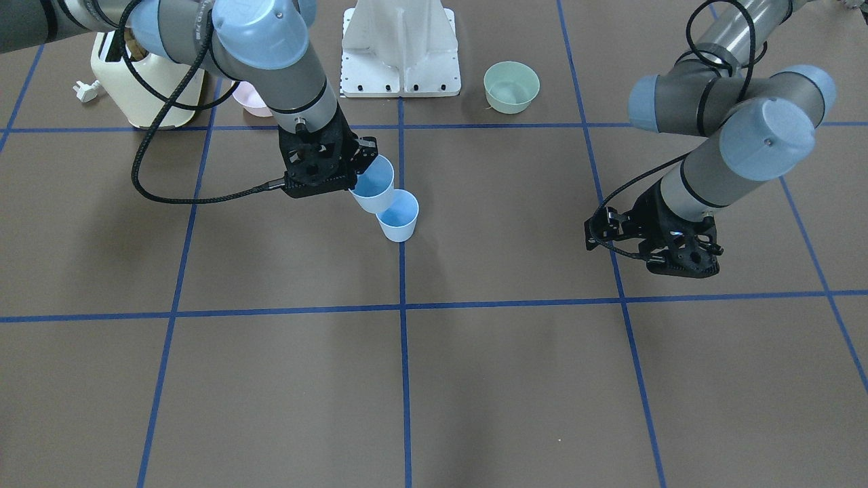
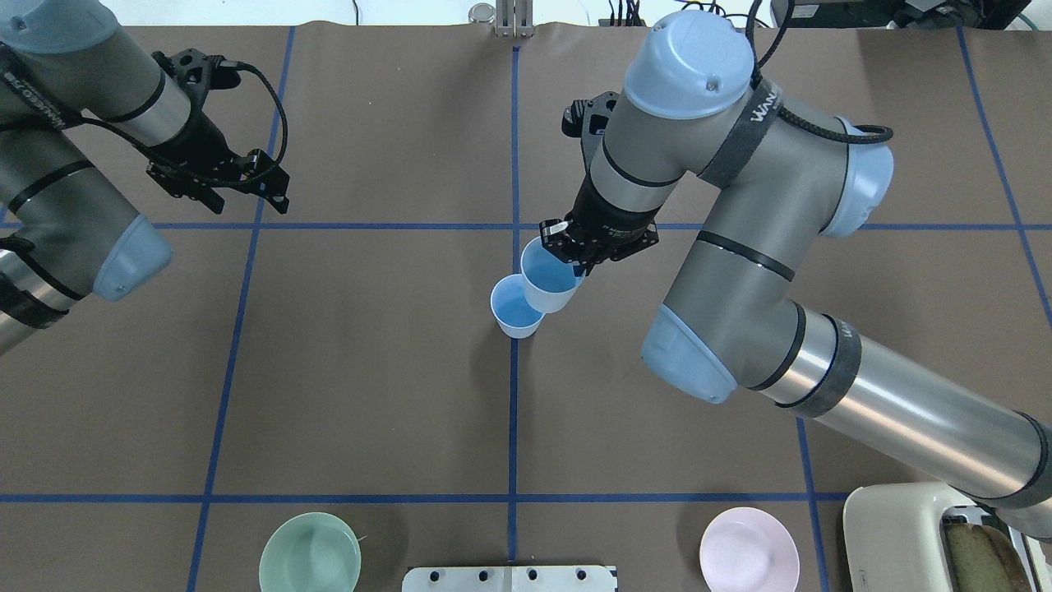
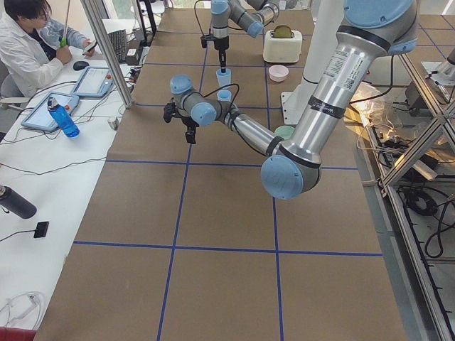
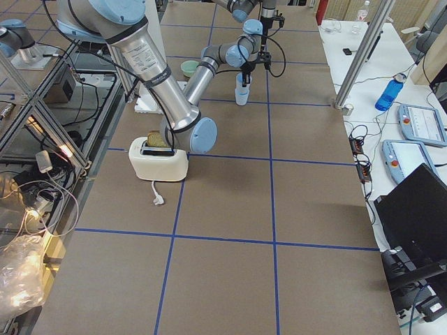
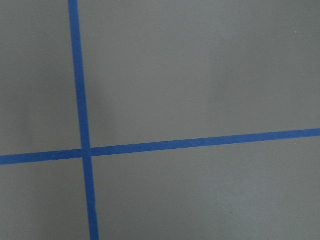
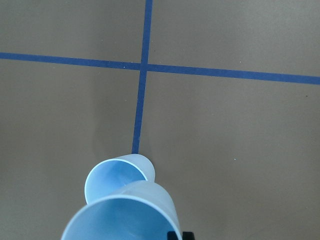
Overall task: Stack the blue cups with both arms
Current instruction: 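Lower the right gripper's blue cup into the center cup while the left withdraws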
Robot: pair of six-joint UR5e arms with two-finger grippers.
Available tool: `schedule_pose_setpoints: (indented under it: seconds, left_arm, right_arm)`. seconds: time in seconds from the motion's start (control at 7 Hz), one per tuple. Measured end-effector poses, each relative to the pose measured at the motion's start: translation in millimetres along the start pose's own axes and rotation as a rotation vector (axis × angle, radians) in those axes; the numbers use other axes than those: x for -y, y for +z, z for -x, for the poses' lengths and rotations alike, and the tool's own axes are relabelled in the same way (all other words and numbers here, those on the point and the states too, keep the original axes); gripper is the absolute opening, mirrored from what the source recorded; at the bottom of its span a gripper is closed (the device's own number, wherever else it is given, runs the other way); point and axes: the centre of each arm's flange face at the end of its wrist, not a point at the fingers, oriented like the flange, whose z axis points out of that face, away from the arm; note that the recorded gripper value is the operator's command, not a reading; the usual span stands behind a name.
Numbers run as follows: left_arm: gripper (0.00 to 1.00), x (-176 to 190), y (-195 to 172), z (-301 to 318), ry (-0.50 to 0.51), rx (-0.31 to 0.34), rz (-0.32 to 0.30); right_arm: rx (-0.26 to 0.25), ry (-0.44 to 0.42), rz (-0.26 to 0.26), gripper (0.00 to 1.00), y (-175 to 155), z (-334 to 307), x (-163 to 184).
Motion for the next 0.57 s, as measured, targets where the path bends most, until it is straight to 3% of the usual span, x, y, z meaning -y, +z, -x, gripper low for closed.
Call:
schedule_pose_setpoints:
  seconds: [0.57]
  left_arm:
    - [0.98,0,1,4,-0.001,0.005,0.0]
  right_arm:
    - [-0.011,-0.004,-0.001,0.0,14,18,-13]
